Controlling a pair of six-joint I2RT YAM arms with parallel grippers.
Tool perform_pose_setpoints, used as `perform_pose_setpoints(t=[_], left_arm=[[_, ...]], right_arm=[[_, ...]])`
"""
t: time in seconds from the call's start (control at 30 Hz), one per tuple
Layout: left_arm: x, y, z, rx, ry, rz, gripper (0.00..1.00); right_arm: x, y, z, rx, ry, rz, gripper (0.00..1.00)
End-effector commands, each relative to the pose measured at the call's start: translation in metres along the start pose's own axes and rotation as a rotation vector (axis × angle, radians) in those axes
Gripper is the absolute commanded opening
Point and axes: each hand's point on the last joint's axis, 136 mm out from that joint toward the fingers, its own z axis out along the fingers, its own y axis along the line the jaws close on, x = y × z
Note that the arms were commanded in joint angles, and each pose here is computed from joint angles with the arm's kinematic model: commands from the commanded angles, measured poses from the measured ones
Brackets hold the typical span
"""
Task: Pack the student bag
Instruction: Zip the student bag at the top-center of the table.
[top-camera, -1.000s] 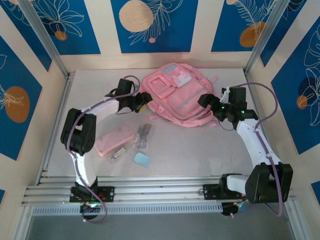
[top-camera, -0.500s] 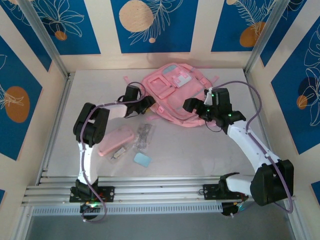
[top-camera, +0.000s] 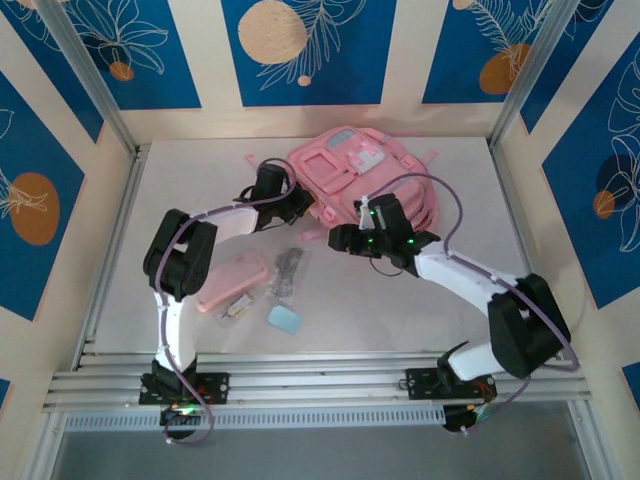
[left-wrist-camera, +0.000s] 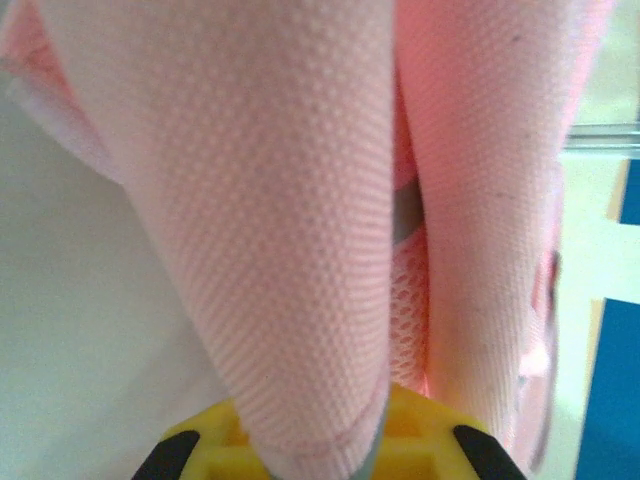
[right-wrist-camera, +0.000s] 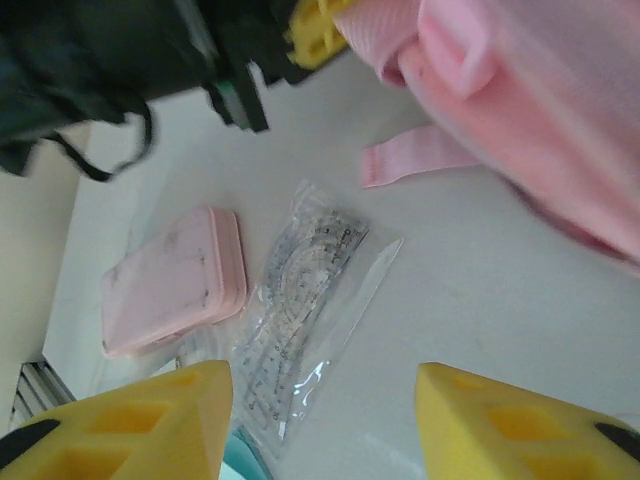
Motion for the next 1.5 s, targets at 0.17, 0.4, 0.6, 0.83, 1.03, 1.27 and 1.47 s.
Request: perform_pose_setpoints(t=[0.17,0.4,0.6,0.83,1.03,1.27,1.47], left_arm=[[0.024,-0.071,-0.024,0.170,0.039,-0.022,0.00],[0.042,-0.077,-0.026,0.183,0.088,-0.027,0.00],[0.053,-0.087,-0.030,0.197,0.116,-0.022,0.00],[0.069,-0.094,-0.033,0.211,0.157,-0.033,0.00],[0.078,-0.093,-0.033,0.209,0.187,-0.040,0.00],[0.071,-0.081,-0.026,0.194,0.159,-0.052,0.00],[0.054,-0.077,-0.019,0.196,0.126,-0.056,0.00]], right_arm=[[-0.018,0.000,0.045,0.088,-0.059,-0.074,0.47],[-0.044,-0.044,0.056,0.376,-0.143,-0.200,0.58],[-0.071,-0.055,0.062,0.489,-0.216,-0.269,0.71],[-0.093,-0.062,0.063,0.573,-0.325,-0.289,0.73],[-0.110,-0.050,0.064,0.520,-0.423,-0.310,0.67],[-0.108,-0.024,0.064,0.375,-0.394,-0.298,0.09],[-0.077,-0.035,0.053,0.342,-0.264,-0.238,0.00]])
